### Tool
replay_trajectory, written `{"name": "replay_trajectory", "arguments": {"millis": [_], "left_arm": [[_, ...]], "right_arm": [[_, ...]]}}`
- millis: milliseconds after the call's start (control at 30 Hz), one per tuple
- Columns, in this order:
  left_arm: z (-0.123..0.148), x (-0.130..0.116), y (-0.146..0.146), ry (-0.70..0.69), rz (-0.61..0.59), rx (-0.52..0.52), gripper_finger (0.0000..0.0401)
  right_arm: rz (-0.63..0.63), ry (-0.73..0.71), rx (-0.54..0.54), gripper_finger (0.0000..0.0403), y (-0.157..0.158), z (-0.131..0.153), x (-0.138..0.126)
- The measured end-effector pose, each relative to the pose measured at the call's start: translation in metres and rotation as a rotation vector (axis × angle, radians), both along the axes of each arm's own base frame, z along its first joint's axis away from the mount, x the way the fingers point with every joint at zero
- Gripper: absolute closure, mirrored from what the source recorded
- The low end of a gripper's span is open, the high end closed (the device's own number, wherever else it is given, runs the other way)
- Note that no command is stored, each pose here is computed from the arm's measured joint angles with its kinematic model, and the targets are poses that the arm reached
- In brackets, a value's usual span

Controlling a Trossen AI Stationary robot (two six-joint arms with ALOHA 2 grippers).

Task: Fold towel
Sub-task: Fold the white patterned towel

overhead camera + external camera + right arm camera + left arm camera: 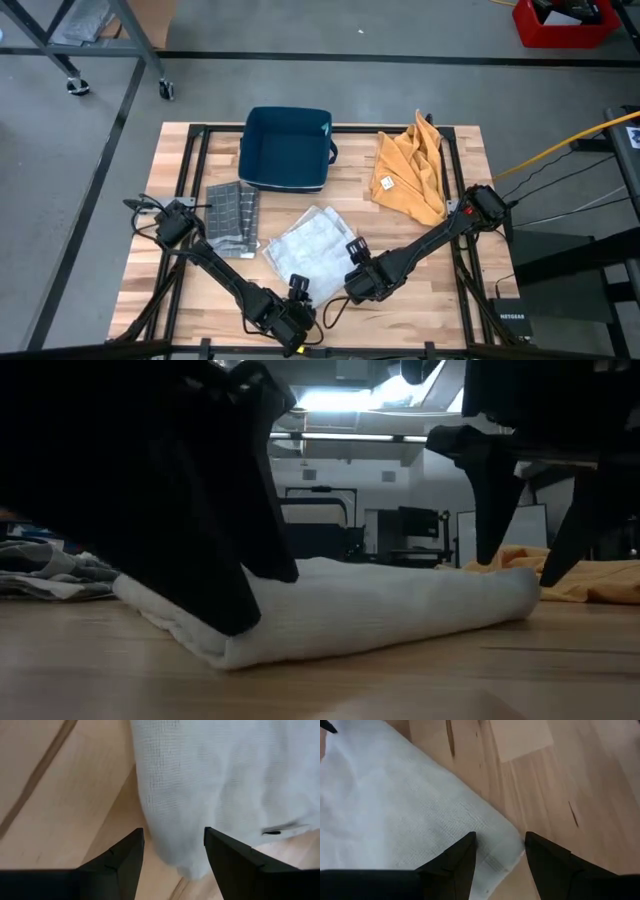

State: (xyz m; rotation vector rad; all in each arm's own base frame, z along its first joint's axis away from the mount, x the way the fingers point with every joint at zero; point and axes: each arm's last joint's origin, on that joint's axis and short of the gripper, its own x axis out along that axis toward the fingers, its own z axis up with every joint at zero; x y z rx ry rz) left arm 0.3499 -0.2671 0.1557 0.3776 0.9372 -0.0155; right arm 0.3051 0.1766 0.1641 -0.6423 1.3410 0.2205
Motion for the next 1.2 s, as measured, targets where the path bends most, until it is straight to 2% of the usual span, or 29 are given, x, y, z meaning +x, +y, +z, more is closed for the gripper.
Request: {"name": "replay_trajectory", "arguments": {"millis": [167,333,533,733,900,1067,1200], "left_arm": [[-0.006,0.001,0.001,0.009,0.014,0.006,0.0239],[-0.013,0.003,0.003,0.009,0.098,-0.032,0.0239],[-0.018,0.005,0.004,-0.013,0.207,-0.097,0.0239],[-0.019,0.005,0.004,-0.026,0.265,-0.139,0.0264],[-0.019,0.004,0.003,-0.035,0.309,-0.170,0.0303],[-0.019,0.000,-0.002,-0.037,0.306,-0.177,0.0350],[-0.019,-0.003,-0.009,-0.056,0.333,-0.219,0.0385]], "right_arm": [[0.001,-0.001,0.015,0.0189,-0.002,-0.011,-0.003],[-0.001,-0.001,0.023,0.0189,-0.003,-0.016,-0.005],[0.009,-0.013,0.120,0.0197,0.001,-0.022,-0.004],[0.005,-0.025,0.152,0.0256,0.001,-0.024,-0.004],[-0.033,-0.033,0.163,0.0315,0.001,-0.024,-0.003],[-0.077,-0.032,0.170,0.0387,0.001,-0.025,-0.004],[-0.119,-0.036,0.182,0.0384,0.001,-0.025,-0.004]]}}
